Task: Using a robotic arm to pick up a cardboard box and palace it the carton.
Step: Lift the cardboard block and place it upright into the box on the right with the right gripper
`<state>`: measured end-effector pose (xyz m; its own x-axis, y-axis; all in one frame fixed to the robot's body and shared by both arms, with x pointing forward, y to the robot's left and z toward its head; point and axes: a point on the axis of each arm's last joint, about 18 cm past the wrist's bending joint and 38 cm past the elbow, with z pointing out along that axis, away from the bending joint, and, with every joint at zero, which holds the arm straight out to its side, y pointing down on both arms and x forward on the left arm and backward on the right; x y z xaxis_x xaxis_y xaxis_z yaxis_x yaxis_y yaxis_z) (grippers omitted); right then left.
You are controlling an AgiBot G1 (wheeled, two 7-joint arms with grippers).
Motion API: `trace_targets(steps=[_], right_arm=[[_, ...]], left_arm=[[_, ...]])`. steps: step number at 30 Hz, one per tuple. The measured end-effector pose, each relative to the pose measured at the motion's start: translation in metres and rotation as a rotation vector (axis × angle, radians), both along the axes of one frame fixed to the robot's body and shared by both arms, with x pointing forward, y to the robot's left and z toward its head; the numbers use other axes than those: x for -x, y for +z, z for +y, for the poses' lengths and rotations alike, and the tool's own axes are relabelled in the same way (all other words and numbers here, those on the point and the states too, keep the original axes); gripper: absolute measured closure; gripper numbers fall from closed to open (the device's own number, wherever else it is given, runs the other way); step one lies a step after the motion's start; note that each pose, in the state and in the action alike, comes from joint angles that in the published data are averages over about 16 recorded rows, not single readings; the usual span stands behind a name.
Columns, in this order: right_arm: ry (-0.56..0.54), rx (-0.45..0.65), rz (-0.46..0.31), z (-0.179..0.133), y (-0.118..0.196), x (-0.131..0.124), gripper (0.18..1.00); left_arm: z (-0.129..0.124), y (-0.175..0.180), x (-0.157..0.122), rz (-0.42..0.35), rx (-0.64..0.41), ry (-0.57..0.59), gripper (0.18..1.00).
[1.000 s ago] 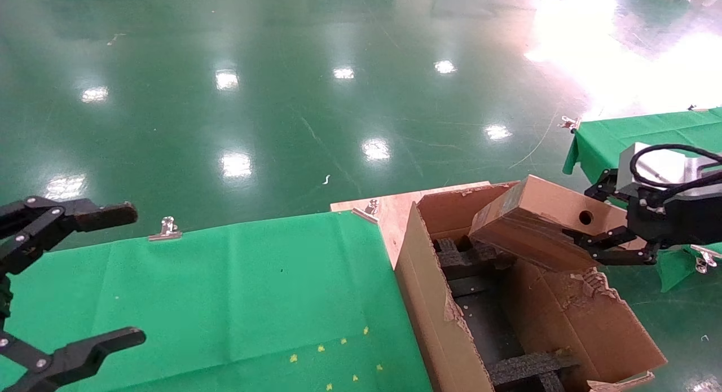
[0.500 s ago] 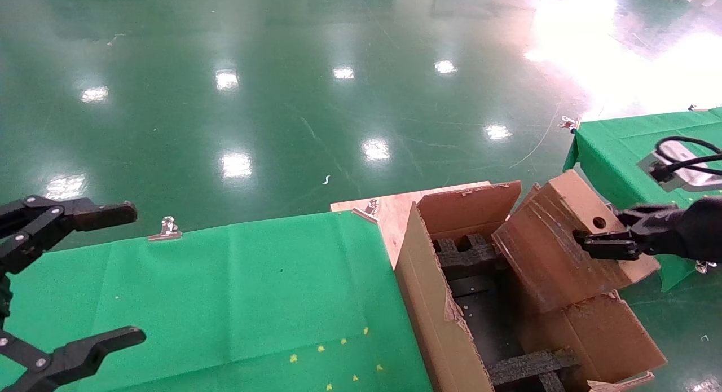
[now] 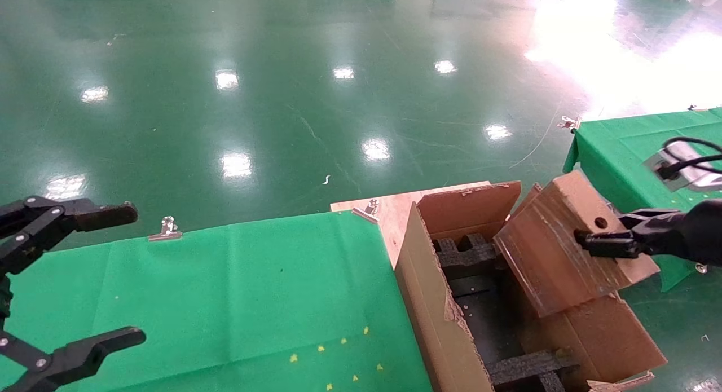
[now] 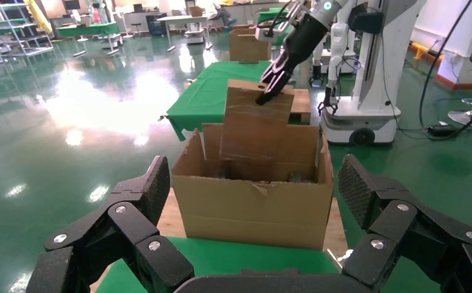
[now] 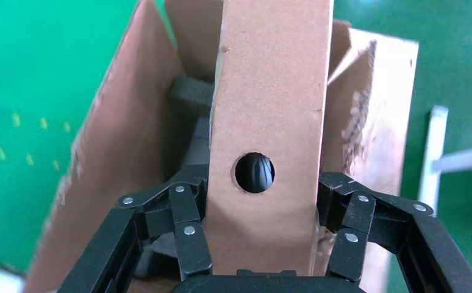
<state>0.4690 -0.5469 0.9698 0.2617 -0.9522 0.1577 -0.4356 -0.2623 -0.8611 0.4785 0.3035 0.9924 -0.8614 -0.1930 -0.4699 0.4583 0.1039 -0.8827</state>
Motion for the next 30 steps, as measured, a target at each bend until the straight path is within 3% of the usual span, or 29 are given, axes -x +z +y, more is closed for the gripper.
trace_targets(steps=[16,30], right_arm=[[-0.124,-0.008,0.094,-0.012,-0.042,-0.014,0.877],[-0.184,-0.045,0.127,-0.015,-0.078,-0.041,0.878]], left_arm=[[0.0,0.0,0.0,0.0,0.0,0.0,0.183],[0.0,0.0,0.0,0.0,0.0,0.0,0.183]])
